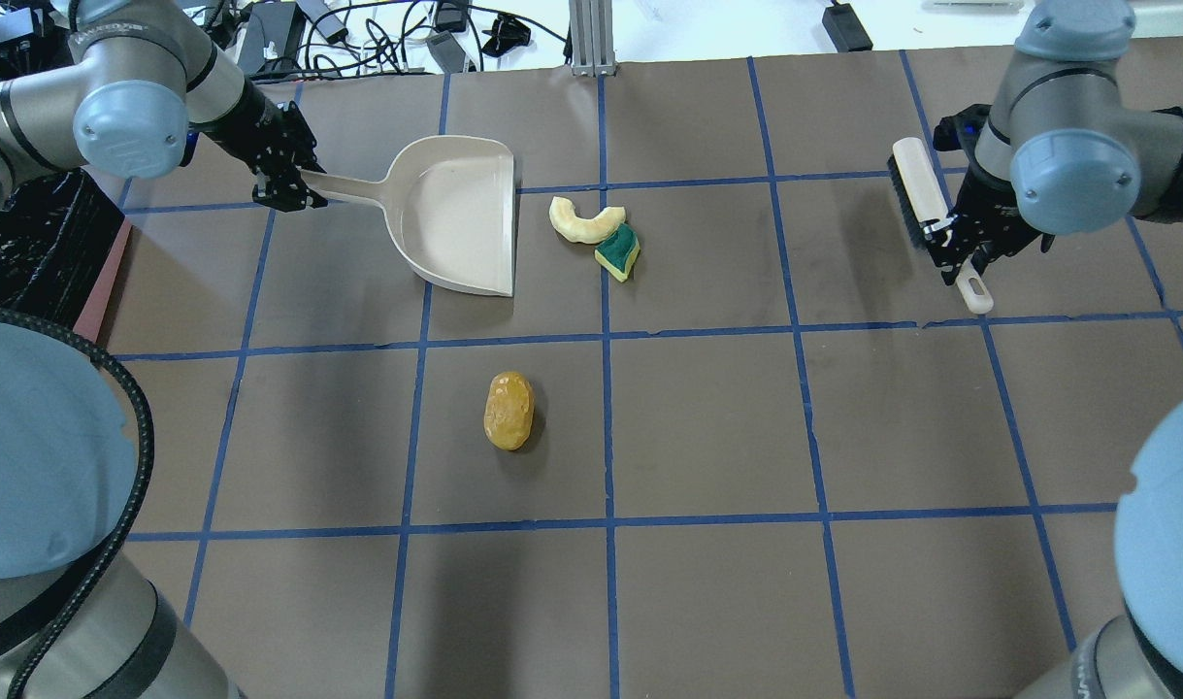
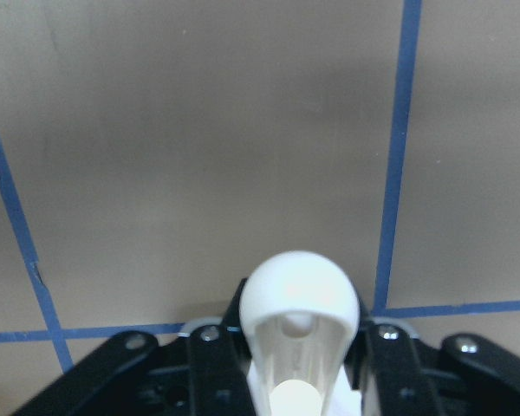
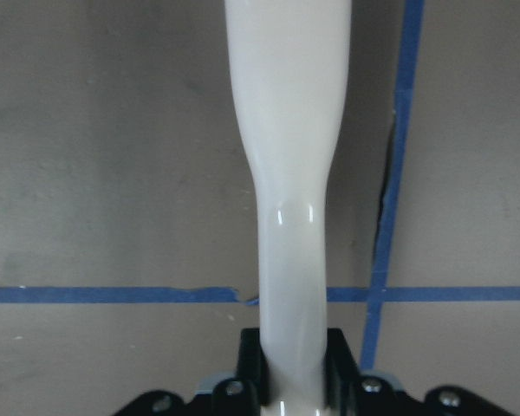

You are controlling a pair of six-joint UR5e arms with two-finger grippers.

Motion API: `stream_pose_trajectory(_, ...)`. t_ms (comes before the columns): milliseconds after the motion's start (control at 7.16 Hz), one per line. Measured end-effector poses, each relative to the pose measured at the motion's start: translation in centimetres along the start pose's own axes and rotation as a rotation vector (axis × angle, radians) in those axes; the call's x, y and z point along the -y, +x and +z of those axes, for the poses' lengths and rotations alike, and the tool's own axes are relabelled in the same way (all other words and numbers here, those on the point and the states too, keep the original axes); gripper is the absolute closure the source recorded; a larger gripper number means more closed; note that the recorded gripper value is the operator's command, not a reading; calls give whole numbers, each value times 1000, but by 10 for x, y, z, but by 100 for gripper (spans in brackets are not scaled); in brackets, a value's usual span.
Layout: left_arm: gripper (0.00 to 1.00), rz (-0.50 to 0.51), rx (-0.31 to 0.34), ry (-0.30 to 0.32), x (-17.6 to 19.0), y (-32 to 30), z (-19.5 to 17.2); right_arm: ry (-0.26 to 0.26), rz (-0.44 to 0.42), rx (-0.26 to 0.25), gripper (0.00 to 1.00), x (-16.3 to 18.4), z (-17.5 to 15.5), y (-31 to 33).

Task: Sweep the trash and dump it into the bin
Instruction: 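Slide the dustpan toward the sponge with left gripper while right brings brush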

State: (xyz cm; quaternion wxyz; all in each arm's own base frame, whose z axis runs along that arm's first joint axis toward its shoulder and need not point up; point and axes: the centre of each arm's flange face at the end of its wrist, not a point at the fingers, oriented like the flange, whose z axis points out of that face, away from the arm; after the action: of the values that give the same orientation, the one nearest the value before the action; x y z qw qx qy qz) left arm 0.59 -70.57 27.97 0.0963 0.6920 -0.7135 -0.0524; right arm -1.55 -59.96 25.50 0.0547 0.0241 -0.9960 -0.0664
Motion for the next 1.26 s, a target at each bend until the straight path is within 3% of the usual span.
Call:
stream_pose_trajectory(279, 100, -22, 7, -34, -5, 0, 8, 16, 18, 19, 91, 2, -12, -61)
stream_pose_trajectory(977, 100, -22, 52, -41, -26, -7, 33, 14, 84, 168, 100, -3, -25, -174)
stream_pose_trajectory(1257, 100, -22, 58, -41, -30, -9, 38, 13, 96, 191, 100, 0, -29, -226)
